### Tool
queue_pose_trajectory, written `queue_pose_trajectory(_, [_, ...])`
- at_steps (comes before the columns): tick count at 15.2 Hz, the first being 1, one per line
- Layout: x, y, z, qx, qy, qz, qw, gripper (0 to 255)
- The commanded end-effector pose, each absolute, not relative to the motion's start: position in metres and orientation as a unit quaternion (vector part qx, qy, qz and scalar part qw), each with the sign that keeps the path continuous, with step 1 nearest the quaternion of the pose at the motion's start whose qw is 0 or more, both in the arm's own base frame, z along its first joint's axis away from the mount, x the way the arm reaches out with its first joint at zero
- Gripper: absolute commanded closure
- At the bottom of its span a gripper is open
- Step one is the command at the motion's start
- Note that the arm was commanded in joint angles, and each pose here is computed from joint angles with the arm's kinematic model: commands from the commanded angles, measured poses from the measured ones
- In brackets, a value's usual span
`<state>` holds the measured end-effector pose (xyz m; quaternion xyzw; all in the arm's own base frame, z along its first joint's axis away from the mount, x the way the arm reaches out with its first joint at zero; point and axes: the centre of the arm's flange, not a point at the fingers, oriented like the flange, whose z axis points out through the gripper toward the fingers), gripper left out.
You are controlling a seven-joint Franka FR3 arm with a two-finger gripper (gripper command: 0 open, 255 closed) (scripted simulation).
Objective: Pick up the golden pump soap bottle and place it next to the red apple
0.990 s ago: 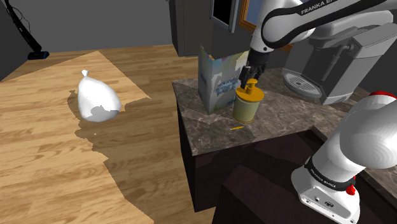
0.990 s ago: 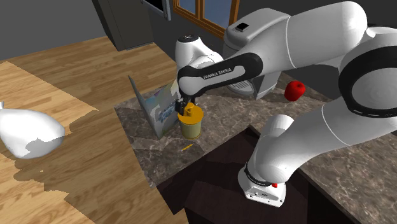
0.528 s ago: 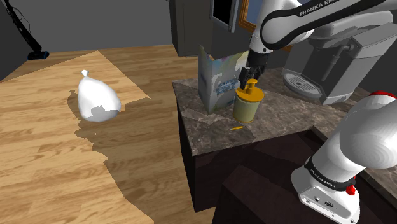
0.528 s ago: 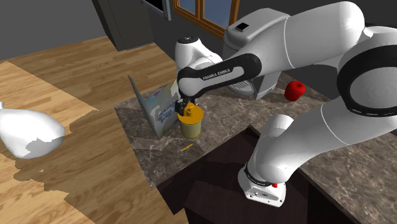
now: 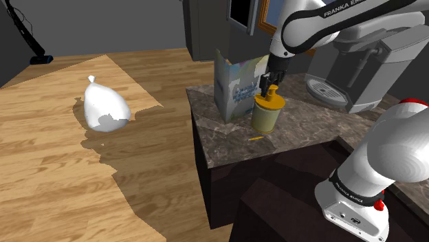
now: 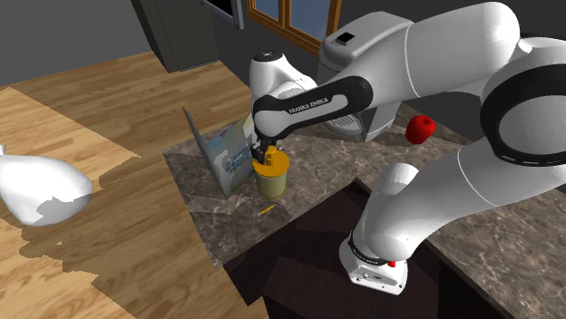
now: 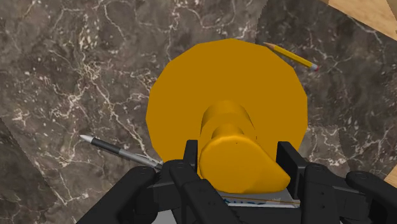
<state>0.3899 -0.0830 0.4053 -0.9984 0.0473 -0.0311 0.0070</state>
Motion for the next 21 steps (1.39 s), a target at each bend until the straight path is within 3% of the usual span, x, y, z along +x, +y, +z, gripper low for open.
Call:
queue_pose_trajectory(1, [0.39,-0.083,0.404,-0.998,0.047,-0.03,0.007,255])
queue_pose_trajectory(21, [0.389,-0.083,0.505,-0.998,0.047,-0.03,0.007,255])
